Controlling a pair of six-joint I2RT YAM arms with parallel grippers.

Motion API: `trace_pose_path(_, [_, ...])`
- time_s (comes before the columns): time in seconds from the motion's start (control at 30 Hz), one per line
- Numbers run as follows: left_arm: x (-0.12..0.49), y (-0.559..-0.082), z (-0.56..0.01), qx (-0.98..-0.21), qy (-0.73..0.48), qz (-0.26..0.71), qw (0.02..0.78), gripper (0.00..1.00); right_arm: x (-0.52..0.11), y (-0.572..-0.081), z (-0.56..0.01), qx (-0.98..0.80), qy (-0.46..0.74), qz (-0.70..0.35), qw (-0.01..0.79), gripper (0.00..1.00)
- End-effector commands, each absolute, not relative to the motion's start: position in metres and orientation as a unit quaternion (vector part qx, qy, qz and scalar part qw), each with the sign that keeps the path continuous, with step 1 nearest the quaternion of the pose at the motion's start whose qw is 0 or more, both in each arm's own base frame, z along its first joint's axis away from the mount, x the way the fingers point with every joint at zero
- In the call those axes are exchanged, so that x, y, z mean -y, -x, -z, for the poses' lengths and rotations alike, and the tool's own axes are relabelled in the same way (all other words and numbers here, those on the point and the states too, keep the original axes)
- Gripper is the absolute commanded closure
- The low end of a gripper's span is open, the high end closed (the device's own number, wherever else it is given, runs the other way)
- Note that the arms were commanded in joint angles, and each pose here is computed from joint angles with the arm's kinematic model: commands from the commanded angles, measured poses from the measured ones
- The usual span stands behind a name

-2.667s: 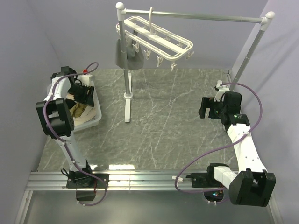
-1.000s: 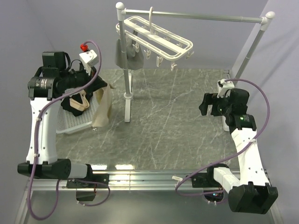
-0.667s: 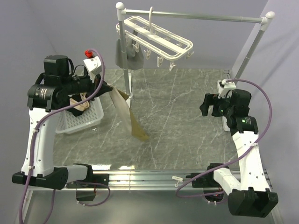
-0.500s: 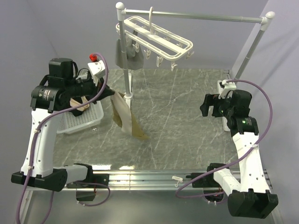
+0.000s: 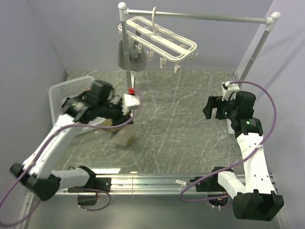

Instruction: Clip the underwear to the hanger

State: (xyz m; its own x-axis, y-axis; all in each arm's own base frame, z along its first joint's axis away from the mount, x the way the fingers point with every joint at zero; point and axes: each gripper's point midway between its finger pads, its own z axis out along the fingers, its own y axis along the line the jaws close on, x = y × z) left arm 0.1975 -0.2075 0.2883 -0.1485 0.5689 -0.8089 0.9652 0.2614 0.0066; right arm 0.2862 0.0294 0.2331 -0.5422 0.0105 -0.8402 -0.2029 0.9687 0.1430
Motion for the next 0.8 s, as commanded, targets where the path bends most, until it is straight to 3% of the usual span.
trace_pose_path(0.0, [0.257, -0.221, -0.265, -0.685, -0.568, 0.275, 0.364, 1.00, -0.031, -0.292, -0.239, -0.865, 0.055, -0.113, 0.485, 0.00])
trace_pose_path(0.27, [0.378, -0.285, -0.222, -0.686, -0.546, 0.343, 0.337, 1.00, -0.017, -0.292, -0.242, -0.864, 0.013, -0.118, 0.489, 0.00])
trace_pose_path(0.5, [0.409, -0.365, -0.168, -0.752, -0.485, 0.278, 0.350, 0.99, -0.017, -0.293, -0.234, -0.871, 0.007, -0.136, 0.472, 0.01])
trace_pose_path(0.6, [0.406, -0.379, -0.161, -0.772, -0.466, 0.260, 0.346, 0.86, -0.027, -0.291, -0.229, -0.872, 0.018, -0.167, 0.459, 0.02])
trace_pose_path(0.63, [0.397, -0.382, -0.159, -0.785, -0.451, 0.259, 0.337, 0.74, -0.031, -0.290, -0.226, -0.874, 0.021, -0.177, 0.452, 0.03])
trace_pose_path(0.77, [0.367, -0.373, -0.158, -0.807, -0.427, 0.280, 0.296, 0.45, -0.052, -0.283, -0.213, -0.876, 0.035, -0.240, 0.417, 0.10])
